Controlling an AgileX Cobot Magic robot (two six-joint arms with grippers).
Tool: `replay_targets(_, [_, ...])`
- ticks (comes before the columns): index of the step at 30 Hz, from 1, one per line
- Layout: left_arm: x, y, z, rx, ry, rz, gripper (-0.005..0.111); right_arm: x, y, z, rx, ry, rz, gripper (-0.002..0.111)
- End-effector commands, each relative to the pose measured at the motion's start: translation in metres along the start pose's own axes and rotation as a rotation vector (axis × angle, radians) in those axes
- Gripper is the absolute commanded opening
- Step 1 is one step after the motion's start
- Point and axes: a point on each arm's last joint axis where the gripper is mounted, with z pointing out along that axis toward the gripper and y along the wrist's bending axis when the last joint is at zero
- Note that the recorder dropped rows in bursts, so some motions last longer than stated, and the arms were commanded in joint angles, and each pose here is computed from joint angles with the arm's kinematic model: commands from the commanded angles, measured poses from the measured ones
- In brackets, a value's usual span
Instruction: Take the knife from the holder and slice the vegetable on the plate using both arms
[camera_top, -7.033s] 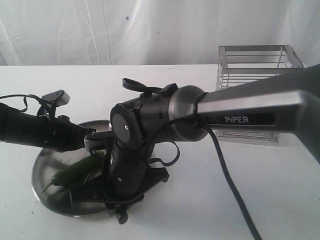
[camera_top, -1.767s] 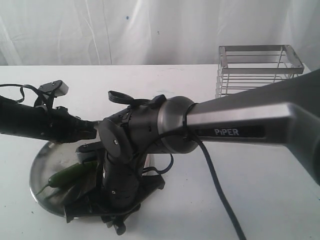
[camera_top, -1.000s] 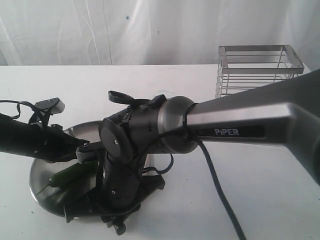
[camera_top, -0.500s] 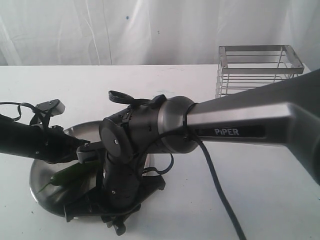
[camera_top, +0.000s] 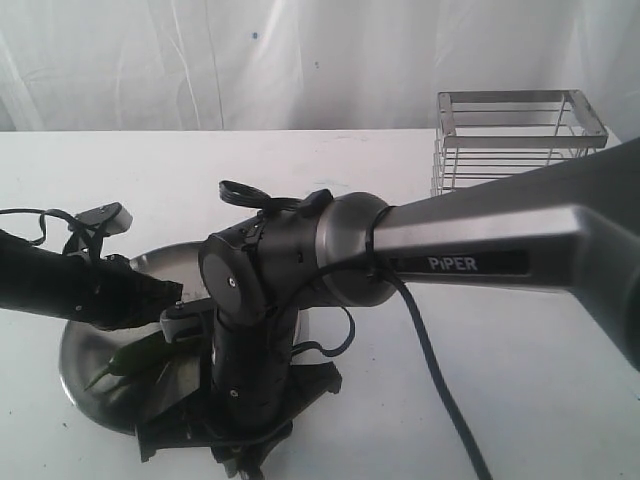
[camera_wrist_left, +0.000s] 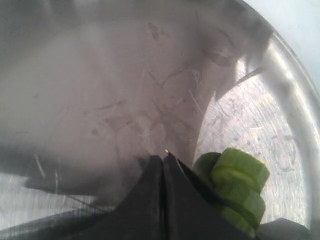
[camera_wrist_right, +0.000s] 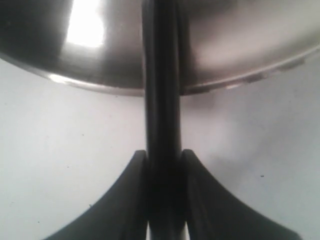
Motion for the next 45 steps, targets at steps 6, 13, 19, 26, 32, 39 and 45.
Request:
replay_targets(6, [-0.027,-0.012,-0.025,-0.061,-0.126,0.052,0.000,0.001,0.000,0.001,0.000,0.002,-0.014,0.000])
replay_targets(13, [-0.037,-0.035,-0.043,0.078,-0.184,0.100,0.000,0.001,0.000,0.001,-0.001,-0.001,-0.014,0.000])
replay_targets(19, [-0.030,-0.031,-0.030,0.116,-0.139,0.072,0.000,0.001,0.000,0.001,-0.001,-0.001,-0.014,0.000])
replay_targets(26, [-0.021,-0.028,-0.012,0.124,-0.082,0.046,0.000,0.001,0.000,0.001,-0.001,-0.001,-0.014,0.000])
replay_targets(32, [-0.019,-0.027,-0.009,0.104,-0.074,0.053,0.000,0.000,0.000,0.001,-0.003,-0.006,-0.014,0.000])
replay_targets(39, [-0.012,-0.019,0.001,0.085,-0.034,0.036,0.000,0.000,0.000,0.001,-0.003,-0.008,-0.014,0.000])
replay_targets(45, [-0.005,-0.013,0.011,0.080,0.006,0.024,0.000,0.000,0.000,0.001,-0.002,-0.002,-0.014,0.000])
